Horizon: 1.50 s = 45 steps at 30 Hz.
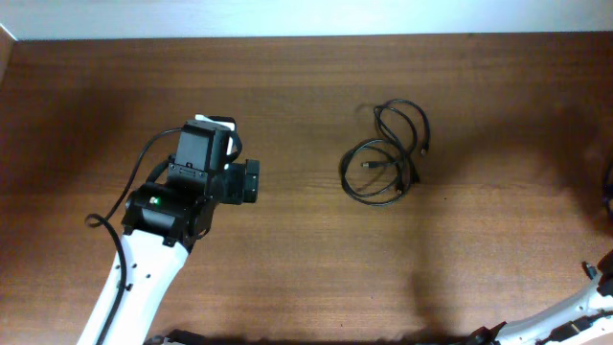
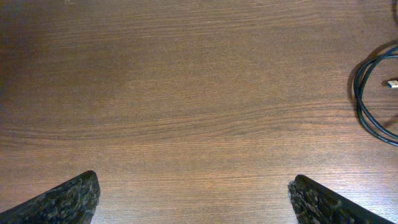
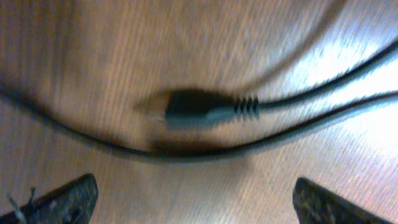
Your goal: Untangle cables
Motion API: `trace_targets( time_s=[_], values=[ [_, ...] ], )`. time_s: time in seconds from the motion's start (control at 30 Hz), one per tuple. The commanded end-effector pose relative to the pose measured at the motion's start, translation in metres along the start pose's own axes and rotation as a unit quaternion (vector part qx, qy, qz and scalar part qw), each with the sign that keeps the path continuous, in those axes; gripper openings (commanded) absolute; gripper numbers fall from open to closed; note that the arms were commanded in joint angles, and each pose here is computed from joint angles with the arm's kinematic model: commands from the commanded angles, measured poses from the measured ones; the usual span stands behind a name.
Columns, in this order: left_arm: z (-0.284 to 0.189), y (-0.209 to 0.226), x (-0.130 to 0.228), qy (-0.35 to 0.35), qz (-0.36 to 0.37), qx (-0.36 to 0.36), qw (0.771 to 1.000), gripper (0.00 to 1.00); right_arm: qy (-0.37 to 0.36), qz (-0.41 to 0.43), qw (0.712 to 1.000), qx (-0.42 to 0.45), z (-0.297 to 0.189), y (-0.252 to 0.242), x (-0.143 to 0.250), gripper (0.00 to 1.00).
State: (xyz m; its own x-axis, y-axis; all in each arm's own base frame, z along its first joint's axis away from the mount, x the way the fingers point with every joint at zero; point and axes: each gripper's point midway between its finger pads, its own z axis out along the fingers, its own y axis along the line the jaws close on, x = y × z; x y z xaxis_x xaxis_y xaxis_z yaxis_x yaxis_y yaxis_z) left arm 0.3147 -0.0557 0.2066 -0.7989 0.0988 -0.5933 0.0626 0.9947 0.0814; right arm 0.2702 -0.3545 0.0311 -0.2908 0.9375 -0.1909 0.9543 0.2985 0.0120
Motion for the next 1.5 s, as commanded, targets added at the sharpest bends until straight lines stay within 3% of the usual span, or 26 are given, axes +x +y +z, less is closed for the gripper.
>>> trace_targets(
  time_s=[0.0,0.1,0.27,0.4,0.5,0.57,0.87,1.0,1.2,1.47],
  values=[
    [-0.005,0.004,-0.007,-0.012,0.002,-0.006,1.0,0.99,-0.049,-0.04,0.997,-0.034,-0.063,0.018,-0.038,1.0],
    [-0.005,0.004,-0.007,-0.012,0.002,-0.006,1.0,0.99,-0.062,-0.056,0.994,-0.076,-0.118,0.041,-0.041,1.0],
    [-0.005,0.004,-0.007,-0.012,0.002,-0.006,1.0,0.99,-0.072,-0.195,0.97,-0.128,-0.188,0.111,0.004,1.0],
    [-0.005,0.004,-0.007,-0.012,0.002,-0.006,1.0,0.99,-0.045,-0.297,0.94,-0.16,-0.213,0.176,0.08,1.0],
    [-0.005,0.004,-0.007,-0.012,0.002,-0.006,1.0,0.99,-0.009,-0.441,0.875,-0.2,-0.227,0.234,0.172,1.0],
    [-0.005,0.004,-0.007,-0.012,0.002,-0.006,1.0,0.99,-0.003,-0.493,0.845,-0.205,-0.233,0.254,0.215,0.99],
    [-0.005,0.004,-0.007,-0.012,0.002,-0.006,1.0,0.99,0.079,-0.624,0.758,-0.174,-0.183,0.266,0.366,0.99],
    [-0.005,0.004,-0.007,-0.012,0.002,-0.006,1.0,0.99,0.104,-0.635,0.75,-0.153,-0.144,0.253,0.392,0.99],
    [-0.005,0.004,-0.007,-0.012,0.002,-0.006,1.0,0.99,0.133,-0.617,0.763,-0.136,-0.093,0.23,0.407,1.0],
    [-0.005,0.004,-0.007,-0.012,0.002,-0.006,1.0,0.99,0.168,-0.604,0.757,-0.186,-0.083,0.232,0.434,0.7]
  ],
)
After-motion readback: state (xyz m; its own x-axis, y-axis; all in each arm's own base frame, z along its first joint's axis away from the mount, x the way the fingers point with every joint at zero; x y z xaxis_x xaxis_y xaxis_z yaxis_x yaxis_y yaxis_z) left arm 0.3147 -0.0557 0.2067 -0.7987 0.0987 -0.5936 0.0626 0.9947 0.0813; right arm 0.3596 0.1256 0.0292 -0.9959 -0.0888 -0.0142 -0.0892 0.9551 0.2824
